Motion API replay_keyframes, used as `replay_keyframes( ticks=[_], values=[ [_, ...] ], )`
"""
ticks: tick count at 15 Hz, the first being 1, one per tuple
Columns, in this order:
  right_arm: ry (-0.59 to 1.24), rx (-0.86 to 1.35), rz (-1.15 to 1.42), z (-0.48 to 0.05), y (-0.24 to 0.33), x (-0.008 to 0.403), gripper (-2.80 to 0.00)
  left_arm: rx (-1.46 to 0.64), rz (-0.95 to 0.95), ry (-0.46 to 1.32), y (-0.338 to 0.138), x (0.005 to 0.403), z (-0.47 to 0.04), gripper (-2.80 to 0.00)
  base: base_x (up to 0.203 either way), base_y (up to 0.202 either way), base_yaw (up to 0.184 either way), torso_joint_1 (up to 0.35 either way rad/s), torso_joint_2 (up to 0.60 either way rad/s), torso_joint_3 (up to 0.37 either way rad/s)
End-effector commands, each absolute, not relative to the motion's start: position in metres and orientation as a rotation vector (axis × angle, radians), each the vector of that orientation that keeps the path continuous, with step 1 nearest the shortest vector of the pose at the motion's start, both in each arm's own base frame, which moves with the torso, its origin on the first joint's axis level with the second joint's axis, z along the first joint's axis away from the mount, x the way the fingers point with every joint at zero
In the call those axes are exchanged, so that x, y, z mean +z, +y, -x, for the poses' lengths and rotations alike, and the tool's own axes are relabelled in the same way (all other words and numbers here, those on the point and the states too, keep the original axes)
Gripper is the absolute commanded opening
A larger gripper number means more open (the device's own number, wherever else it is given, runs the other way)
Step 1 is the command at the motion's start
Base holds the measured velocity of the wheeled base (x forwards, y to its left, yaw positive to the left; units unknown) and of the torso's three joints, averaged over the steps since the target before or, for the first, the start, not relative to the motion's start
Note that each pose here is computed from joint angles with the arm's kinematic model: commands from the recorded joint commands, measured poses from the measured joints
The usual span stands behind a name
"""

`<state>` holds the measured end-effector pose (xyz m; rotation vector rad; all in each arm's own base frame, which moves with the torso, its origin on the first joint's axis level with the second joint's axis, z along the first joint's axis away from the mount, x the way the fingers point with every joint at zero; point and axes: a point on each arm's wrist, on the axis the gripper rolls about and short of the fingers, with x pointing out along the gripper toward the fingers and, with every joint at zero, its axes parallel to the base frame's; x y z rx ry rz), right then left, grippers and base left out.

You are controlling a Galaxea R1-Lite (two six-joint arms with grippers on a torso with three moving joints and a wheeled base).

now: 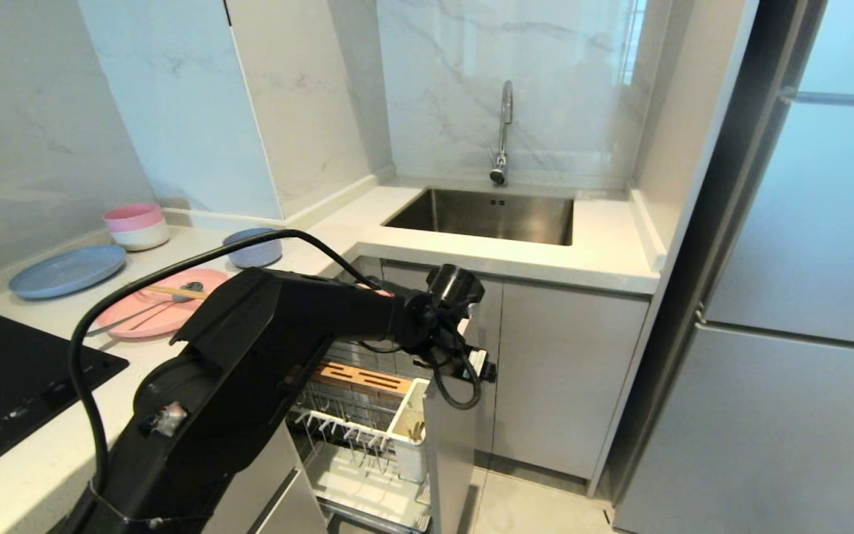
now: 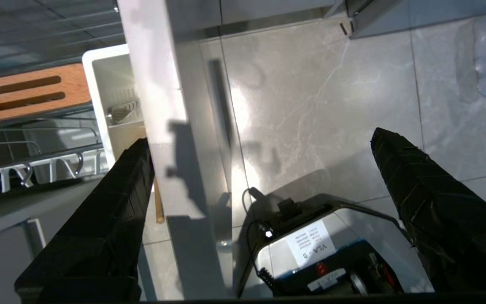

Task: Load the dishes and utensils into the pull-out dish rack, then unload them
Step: Open the cupboard

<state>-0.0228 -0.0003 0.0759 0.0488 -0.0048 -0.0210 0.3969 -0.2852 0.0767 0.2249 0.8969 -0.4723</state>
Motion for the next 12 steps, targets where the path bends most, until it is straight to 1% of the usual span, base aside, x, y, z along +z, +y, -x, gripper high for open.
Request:
replay_keyframes(
  ticks=[1, 6, 12],
  values=[
    [-0.004, -0.021, -0.049, 0.023, 0.000, 0.076, -2.80, -0.484, -0.230, 0.898, -0.291, 0.073, -0.394, 0.00, 0.000, 0.000, 0.000, 0.000, 0.00, 0.000],
    [-0.004, -0.021, -0.049, 0.023, 0.000, 0.076, -2.80, -0.523, -0.235, 0.870, -0.306, 0.068, -0.388, 0.00, 0.000, 0.000, 0.000, 0.000, 0.00, 0.000],
    [-0.004, -0.021, -0.049, 0.023, 0.000, 0.076, -2.80, -0.510, -0.233, 0.875, -0.308, 0.068, -0.387, 0.00, 0.000, 0.000, 0.000, 0.000, 0.00, 0.000]
  ],
)
